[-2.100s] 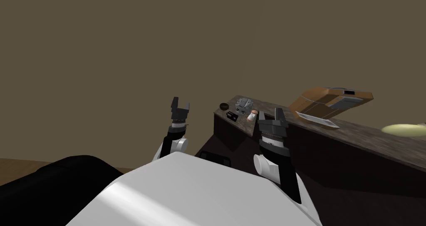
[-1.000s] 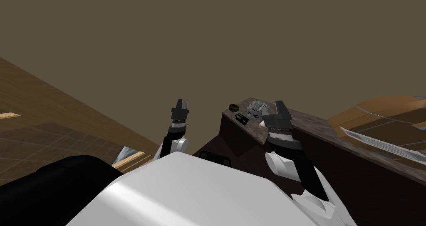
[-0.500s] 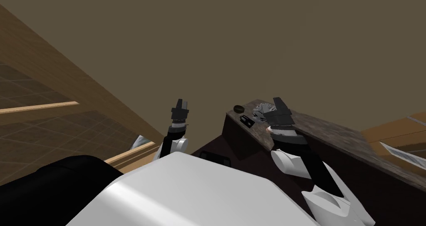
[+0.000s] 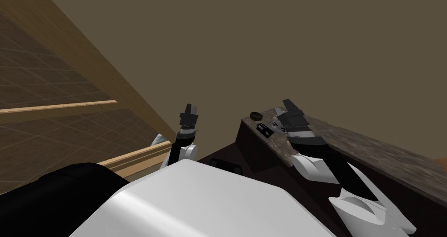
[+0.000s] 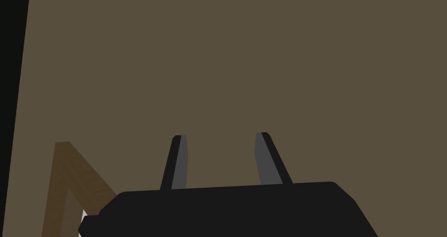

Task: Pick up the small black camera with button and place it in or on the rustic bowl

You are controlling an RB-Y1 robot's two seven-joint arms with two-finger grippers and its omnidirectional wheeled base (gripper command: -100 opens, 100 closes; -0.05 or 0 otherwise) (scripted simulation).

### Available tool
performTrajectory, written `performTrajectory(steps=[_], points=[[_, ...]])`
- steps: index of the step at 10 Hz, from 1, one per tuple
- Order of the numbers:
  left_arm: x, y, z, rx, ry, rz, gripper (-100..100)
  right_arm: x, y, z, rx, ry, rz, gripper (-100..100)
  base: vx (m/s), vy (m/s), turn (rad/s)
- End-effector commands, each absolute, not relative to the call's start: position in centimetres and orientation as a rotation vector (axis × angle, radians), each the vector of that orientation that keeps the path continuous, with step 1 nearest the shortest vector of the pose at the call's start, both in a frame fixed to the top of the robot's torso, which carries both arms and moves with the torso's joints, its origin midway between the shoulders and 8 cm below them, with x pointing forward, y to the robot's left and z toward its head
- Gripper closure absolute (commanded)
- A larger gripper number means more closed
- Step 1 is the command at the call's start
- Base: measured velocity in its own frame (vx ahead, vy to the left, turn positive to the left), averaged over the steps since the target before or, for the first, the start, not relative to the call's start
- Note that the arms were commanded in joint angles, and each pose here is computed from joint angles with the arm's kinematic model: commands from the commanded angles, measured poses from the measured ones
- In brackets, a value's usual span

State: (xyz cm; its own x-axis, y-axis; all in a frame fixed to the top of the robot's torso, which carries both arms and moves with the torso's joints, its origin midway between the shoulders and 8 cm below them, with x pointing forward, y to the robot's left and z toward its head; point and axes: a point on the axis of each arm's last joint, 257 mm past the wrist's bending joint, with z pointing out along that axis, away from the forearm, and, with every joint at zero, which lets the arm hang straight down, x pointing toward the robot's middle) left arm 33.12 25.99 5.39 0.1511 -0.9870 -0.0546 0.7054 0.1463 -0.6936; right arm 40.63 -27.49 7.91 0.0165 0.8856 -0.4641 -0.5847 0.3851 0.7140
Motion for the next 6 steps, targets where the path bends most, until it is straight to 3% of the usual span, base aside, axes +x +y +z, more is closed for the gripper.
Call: performTrajectory(steps=[1,6], points=[[33.1,26.0,5.4,-0.594,0.584,-1.323,0,41.5,-27.8,8.0,0.348,1.071,1.137,-100,-0.012,-0.027,0.231],[33.1,26.0,5.4,-0.594,0.584,-1.323,0,43.2,-27.8,7.9,0.270,1.200,1.025,-100,-0.006,-0.034,0.210]])
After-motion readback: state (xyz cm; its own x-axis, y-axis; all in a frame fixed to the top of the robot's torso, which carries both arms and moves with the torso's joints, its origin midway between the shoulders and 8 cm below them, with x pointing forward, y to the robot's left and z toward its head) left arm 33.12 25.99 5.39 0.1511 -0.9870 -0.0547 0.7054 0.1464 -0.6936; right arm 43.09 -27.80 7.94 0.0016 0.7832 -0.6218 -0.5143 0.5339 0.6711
